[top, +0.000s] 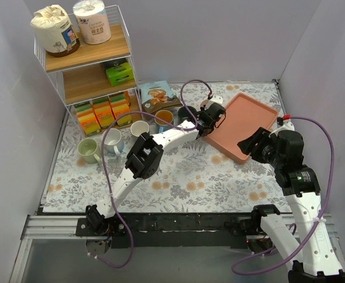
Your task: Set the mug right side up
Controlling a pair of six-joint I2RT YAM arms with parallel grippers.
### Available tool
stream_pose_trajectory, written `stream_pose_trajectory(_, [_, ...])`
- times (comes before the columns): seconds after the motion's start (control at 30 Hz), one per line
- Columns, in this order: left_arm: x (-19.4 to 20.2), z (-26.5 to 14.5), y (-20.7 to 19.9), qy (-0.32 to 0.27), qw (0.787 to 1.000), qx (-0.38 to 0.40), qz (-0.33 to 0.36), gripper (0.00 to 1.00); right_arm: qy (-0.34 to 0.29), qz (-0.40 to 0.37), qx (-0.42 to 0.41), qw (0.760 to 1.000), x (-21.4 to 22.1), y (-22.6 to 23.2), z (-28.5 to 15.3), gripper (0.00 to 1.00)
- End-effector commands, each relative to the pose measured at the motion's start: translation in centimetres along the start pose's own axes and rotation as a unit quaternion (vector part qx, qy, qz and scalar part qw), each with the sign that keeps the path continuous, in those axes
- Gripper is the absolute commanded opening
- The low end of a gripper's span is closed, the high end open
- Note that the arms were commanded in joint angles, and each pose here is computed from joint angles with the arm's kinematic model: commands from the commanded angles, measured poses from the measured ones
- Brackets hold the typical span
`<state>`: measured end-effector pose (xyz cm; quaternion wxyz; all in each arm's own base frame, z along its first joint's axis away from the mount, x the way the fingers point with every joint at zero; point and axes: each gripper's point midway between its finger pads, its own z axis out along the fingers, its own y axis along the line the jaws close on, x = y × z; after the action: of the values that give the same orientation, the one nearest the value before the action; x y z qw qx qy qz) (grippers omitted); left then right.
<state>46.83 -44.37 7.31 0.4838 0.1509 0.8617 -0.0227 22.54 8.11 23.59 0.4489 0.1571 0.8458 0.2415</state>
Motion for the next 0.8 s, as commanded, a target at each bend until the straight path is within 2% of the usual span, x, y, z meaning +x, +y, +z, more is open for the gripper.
stream_pose_trajectory(0.0, [-7.7,-4.0,-0.1,-0.067,0.997,0.023,-0.021,0.16,-0.012,-0.006,-0.012,1.000,-0.5,0.3,0.1,0.59])
stream_pose_trajectory(0.07, [-8.1,-3.6,-0.6,-0.078,0.996,0.029,-0.017,0.18,-0.011,-0.006,-0.012,1.000,-0.3,0.3,0.1,0.59])
stream_pose_trajectory(0.23, [-8.7,-2.6,-1.3,-0.094,0.995,0.033,-0.013,0.35,-0.001,0.000,-0.017,1.000,0.1,0.4,0.3,0.60])
stream_pose_trajectory(0.4, [-7.5,-2.0,-1.2,-0.087,0.996,0.031,-0.010,0.41,0.003,0.001,-0.016,1.000,0.3,0.3,0.4,0.60])
stream_pose_trajectory(0.47, [-7.4,-2.3,-0.9,-0.084,0.996,0.027,-0.012,0.55,0.003,0.001,-0.017,1.000,0.3,0.4,0.4,0.60])
stream_pose_trajectory(0.53, [-8.1,-2.8,-0.7,-0.090,0.995,0.026,-0.018,0.63,0.003,-0.001,-0.017,1.000,0.2,0.4,0.4,0.60])
stream_pose_trajectory(0.6, [-10.5,-4.6,-0.2,-0.109,0.993,0.031,-0.035,0.78,0.000,-0.005,-0.016,1.000,0.0,0.4,0.5,0.60])
stream_pose_trajectory(0.77, [-17.8,-12.3,1.3,-0.177,0.981,0.046,-0.071,0.98,-0.029,-0.012,-0.006,0.999,-1.5,0.5,-0.3,0.69])
